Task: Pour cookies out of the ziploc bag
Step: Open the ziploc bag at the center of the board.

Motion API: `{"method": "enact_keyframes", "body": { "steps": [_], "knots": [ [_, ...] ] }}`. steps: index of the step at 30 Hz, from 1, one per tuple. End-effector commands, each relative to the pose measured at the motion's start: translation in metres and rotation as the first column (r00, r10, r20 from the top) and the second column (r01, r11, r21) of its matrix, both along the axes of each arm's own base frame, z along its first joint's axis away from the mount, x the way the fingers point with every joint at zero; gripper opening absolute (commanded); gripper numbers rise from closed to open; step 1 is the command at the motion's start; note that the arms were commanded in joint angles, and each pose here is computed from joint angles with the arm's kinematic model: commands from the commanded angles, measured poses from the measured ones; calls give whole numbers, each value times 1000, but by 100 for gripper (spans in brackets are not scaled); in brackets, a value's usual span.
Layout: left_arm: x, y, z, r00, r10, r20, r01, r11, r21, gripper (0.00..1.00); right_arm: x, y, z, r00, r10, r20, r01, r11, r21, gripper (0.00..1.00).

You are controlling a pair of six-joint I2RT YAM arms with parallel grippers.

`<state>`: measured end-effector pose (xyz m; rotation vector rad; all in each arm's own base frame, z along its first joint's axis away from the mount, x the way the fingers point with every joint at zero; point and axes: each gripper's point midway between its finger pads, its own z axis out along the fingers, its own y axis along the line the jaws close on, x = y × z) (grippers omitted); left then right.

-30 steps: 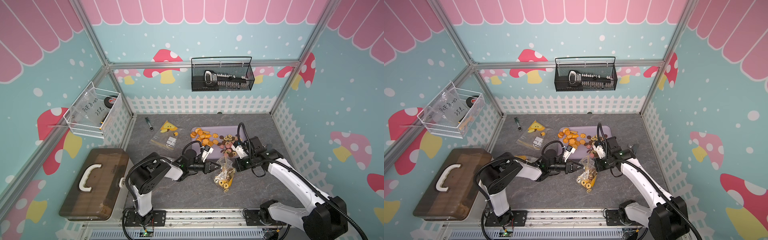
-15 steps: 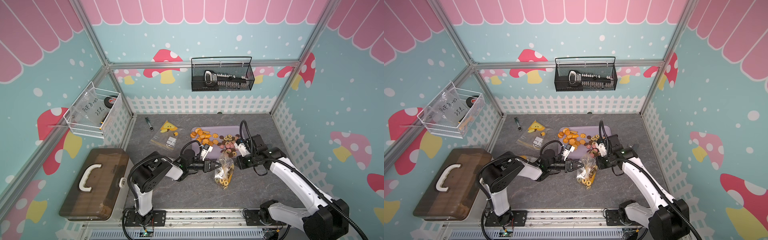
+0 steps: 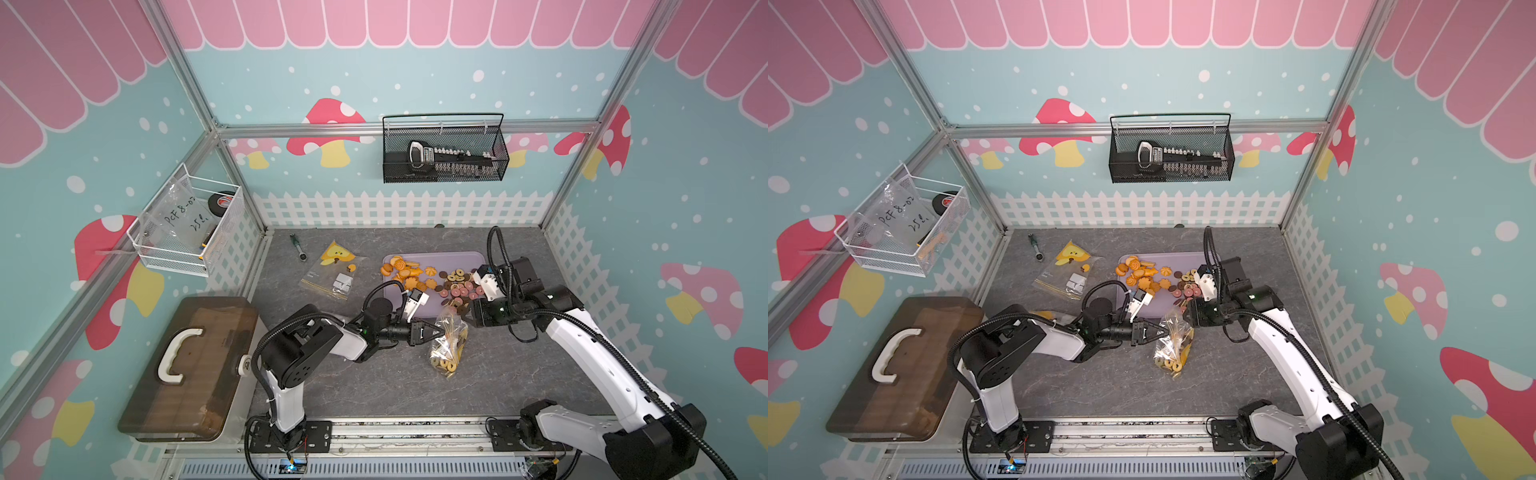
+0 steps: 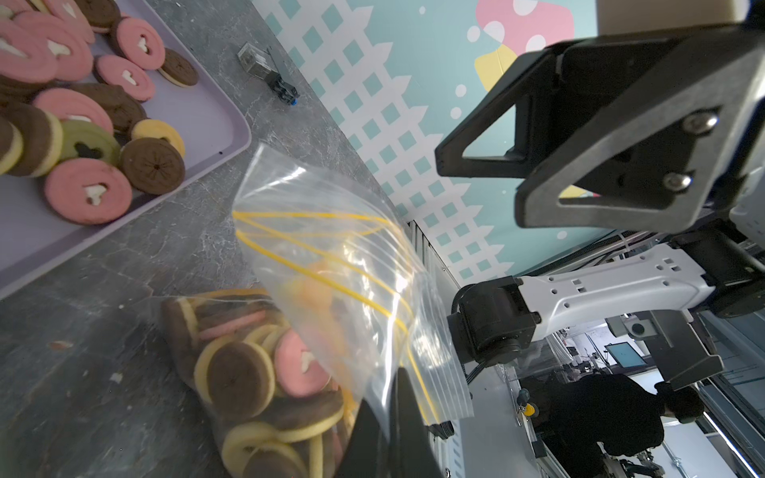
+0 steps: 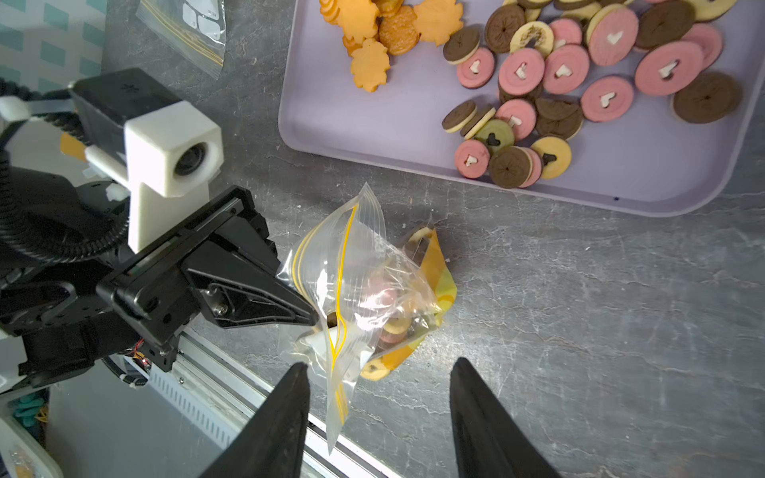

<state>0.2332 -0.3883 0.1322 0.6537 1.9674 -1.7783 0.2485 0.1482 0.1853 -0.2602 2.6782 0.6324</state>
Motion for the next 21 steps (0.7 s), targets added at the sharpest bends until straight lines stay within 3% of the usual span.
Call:
{"method": "enact_keyframes", "body": {
  "steps": [1,10,21],
  "knots": [
    [0,-4,23,997,-11,75,15,999,-44,0,2,7,-11,999,-15,-47,17,999,45,52],
    [0,-4,22,997,-11,74,15,999,-43,0,11,22,-34,995,-2,-102,12,994,104,35],
    [-1,-2,14,999,-11,50,12,1000,-12,0,13,33,-40,991,8,-133,14,985,171,30]
  ]
}}
